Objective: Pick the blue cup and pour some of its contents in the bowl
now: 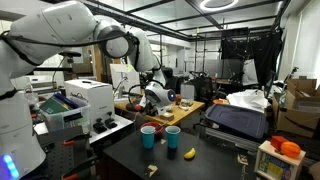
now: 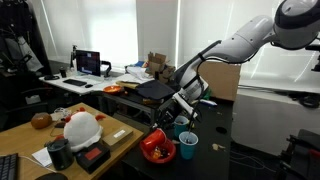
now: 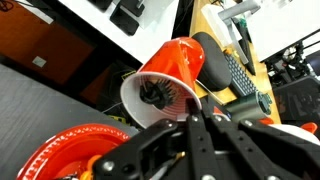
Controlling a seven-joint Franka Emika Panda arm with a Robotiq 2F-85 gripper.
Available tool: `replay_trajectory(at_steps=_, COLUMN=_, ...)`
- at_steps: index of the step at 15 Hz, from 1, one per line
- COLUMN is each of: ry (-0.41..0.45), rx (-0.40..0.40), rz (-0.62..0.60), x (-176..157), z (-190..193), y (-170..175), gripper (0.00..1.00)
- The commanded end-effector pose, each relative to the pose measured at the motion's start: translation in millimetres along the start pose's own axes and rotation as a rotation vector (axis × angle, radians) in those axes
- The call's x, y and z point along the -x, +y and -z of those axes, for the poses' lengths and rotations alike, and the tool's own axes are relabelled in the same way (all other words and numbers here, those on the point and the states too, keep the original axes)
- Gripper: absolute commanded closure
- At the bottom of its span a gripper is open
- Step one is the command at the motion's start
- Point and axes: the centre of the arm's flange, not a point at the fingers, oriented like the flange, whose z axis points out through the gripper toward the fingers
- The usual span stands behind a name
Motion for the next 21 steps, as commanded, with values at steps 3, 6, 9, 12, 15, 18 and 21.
replay_trajectory(at_steps=3, ry=-0.110, rx=-0.050, rz=-0.034, x=-13, z=15, y=-3, gripper=0.99)
replay_trajectory(at_steps=6, ry=-0.171, rx=-0.035, rz=-0.057, x=-14, z=5, y=4, gripper=0.99)
replay_trajectory(at_steps=9, ry=-0.208, rx=-0.023, rz=-0.082, x=-13, z=-10, y=7, gripper=0.99)
replay_trajectory(at_steps=12, ry=-0.219, rx=-0.027, rz=-0.093, x=-12, z=-18, y=5, gripper=0.99)
replay_trajectory(at_steps=15, ry=-0.202, rx=-0.064, rz=-0.100, x=-16, z=-15, y=-2, gripper=0.99)
replay_trajectory(at_steps=18, ry=-0.178, rx=-0.107, rz=-0.103, x=-25, z=-7, y=-10, gripper=0.99)
replay_trajectory(at_steps=21, ry=-0.173, rx=-0.119, rz=-0.116, x=-33, z=-3, y=-14, gripper=0.99)
